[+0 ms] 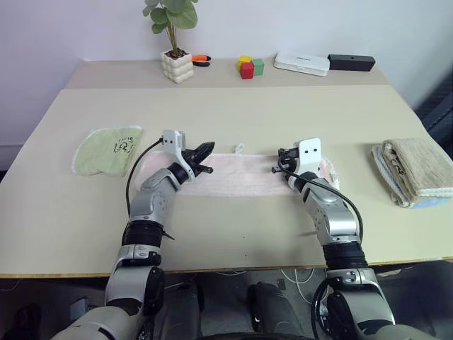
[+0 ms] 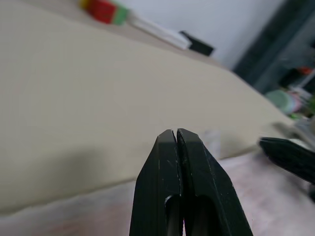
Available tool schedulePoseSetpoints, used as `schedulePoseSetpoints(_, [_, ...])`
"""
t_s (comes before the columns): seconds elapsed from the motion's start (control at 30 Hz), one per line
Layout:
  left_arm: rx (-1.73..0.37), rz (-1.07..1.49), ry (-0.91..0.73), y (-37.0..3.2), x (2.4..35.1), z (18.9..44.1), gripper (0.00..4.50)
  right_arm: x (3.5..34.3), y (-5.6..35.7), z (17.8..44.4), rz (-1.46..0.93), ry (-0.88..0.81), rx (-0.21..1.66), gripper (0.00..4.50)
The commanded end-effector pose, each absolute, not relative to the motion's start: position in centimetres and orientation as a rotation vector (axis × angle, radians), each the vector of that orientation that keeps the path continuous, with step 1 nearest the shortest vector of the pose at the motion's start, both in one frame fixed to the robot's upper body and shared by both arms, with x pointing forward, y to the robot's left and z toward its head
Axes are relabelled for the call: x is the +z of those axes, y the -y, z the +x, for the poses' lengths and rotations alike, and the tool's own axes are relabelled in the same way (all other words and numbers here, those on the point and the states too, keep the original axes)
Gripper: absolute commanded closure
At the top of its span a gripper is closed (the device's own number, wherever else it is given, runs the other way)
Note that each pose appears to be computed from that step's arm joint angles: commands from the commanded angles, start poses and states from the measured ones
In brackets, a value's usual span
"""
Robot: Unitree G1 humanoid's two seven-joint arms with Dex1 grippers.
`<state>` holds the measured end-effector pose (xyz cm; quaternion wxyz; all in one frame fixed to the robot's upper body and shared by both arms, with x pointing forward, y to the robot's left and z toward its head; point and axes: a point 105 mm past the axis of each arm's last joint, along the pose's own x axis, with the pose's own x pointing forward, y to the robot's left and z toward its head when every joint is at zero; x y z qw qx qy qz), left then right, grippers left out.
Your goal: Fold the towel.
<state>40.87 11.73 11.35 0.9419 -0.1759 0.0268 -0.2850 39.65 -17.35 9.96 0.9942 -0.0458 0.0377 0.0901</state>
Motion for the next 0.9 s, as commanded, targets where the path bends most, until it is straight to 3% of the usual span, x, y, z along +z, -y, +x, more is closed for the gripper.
schedulePoseSetpoints(0.03, [-0.503, -0.306, -0.023, -14.3, 11.7, 41.6, 4.47, 10.8, 21.3, 39.9, -0.087, -0.054, 0.063, 4.48])
schedulePoseSetpoints(0.3, [-0.458, -0.236, -0.034, -17.4, 11.0, 41.5, 4.47, 11.1, 25.6, 39.8, -0.145, -0.077, -0.014, 4.48])
schedulePoseSetpoints(0.43, [-0.490, -0.309, -0.006, -18.0, 12.1, 41.3, 4.47, 13.6, 25.2, 39.9, -0.116, 0.000, 0.062, 4.48])
schedulePoseSetpoints(0.5, [-0.574, -0.348, 0.040, -16.9, 13.7, 40.8, 4.50, 14.8, 24.2, 39.9, -0.091, 0.041, 0.124, 3.98])
schedulePoseSetpoints(0.53, [-0.615, -0.348, 0.061, -16.3, 14.7, 40.5, 3.98, 15.5, 23.8, 39.9, -0.076, 0.060, 0.145, 3.66])
schedulePoseSetpoints(0.57, [-0.644, -0.338, 0.081, -15.7, 15.5, 40.3, 3.73, 16.4, 23.4, 39.9, -0.058, 0.082, 0.168, 3.21])
schedulePoseSetpoints(0.77, [-0.789, -0.243, 0.151, -14.0, 19.0, 38.6, 0.77, 18.7, 24.1, 38.9, 0.051, 0.094, 0.188, 0.12])
schedulePoseSetpoints(0.8, [-0.805, -0.237, 0.161, -14.0, 19.6, 38.3, 0.27, 18.7, 24.5, 38.5, 0.085, 0.080, 0.184, 0.00])
schedulePoseSetpoints(0.9, [-0.925, -0.126, 0.207, -13.6, 21.0, 36.9, 0.12, 18.8, 25.6, 36.5, 0.285, 0.043, 0.173, 0.00])
